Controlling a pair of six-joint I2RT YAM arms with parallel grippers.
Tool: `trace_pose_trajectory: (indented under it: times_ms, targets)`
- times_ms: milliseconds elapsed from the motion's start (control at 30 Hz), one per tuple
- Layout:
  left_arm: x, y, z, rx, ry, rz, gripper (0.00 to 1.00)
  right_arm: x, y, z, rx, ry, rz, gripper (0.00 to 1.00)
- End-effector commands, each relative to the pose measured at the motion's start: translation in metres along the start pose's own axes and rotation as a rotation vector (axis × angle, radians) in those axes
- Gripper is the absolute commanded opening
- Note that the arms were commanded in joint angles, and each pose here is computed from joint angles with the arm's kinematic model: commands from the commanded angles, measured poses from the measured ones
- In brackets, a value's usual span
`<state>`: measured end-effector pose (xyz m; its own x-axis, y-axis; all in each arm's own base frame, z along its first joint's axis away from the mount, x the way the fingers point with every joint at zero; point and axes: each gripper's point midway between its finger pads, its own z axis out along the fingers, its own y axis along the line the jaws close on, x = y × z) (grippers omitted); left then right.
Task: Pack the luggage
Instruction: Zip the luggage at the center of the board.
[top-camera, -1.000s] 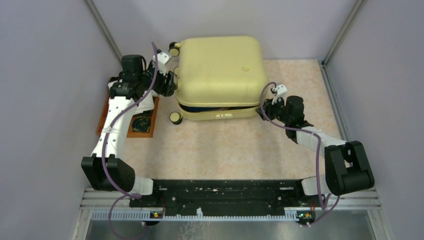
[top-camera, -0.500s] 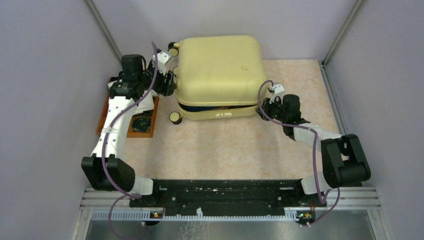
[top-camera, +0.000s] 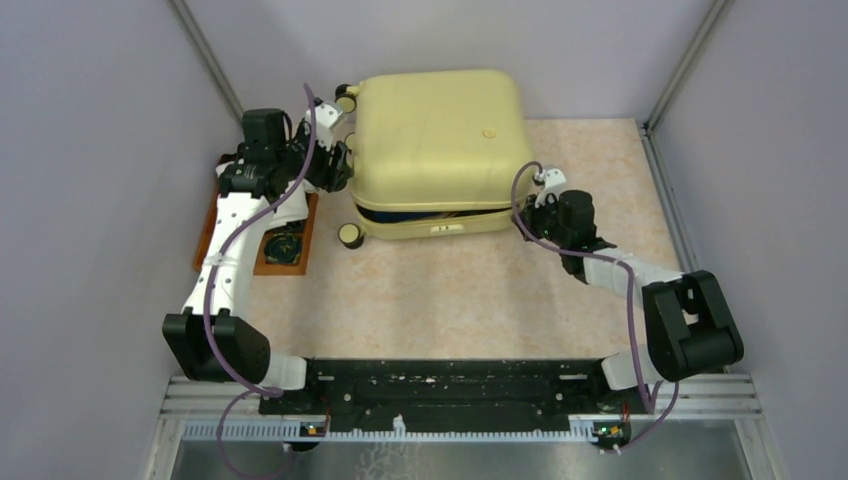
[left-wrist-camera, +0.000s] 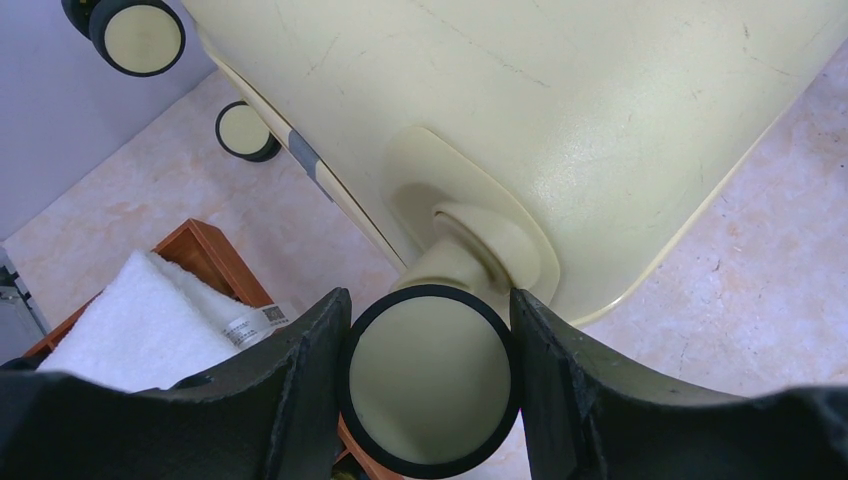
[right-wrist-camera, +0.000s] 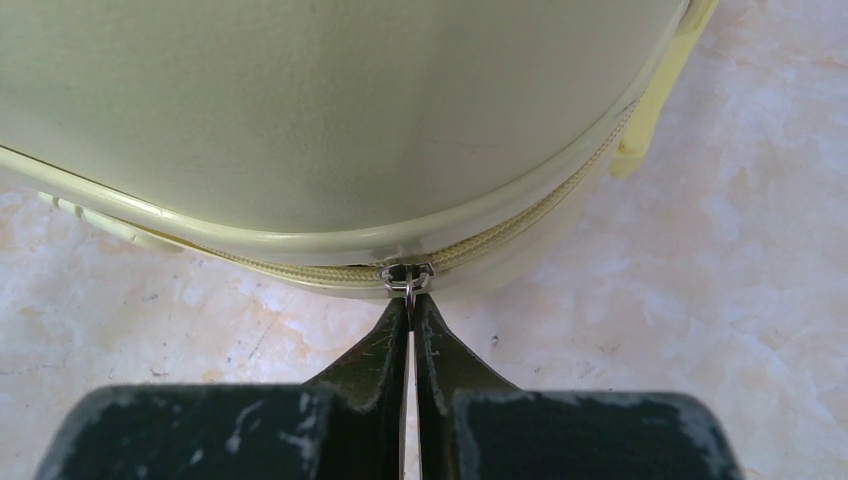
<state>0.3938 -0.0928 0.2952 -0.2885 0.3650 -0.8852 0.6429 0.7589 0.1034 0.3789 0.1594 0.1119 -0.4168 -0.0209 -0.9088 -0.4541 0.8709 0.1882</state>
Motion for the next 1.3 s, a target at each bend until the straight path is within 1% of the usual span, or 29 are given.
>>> trace_pose_trajectory:
  times_ms: [0,233,433,733,933,1133,1267]
  targets:
    - [-0.073,0.011,-0.026,-0.072,-0.225,0.168,0.0,-0.058,0.016,-0.01,-0.028,-0.179,-0.038,0.0]
    - [-0.073,0.01,-0.026,-0.075,-0.231,0.176,0.0,-0.057,0.012,-0.009,-0.009,-0.167,-0.017,0.0]
    - [-0.072,0.007,-0.027,-0.068,-0.232,0.171,0.0,-0.056,0.024,-0.008,-0.057,-0.168,0.007,0.0]
    - [-0.07,-0.007,-0.014,-0.016,-0.229,0.163,0.0,-0.047,0.078,-0.013,-0.109,-0.138,-0.098,0.0]
    - [-0.057,-0.018,-0.004,0.005,-0.197,0.173,0.0,-0.042,0.105,-0.01,-0.145,-0.125,-0.114,0.0]
    - [-0.068,-0.025,-0.005,0.014,-0.224,0.184,0.0,-0.041,0.128,-0.008,-0.193,-0.131,-0.102,0.0]
    - [-0.068,-0.033,-0.001,0.039,-0.216,0.185,0.0,-0.047,0.159,-0.002,-0.246,-0.135,-0.126,0.0]
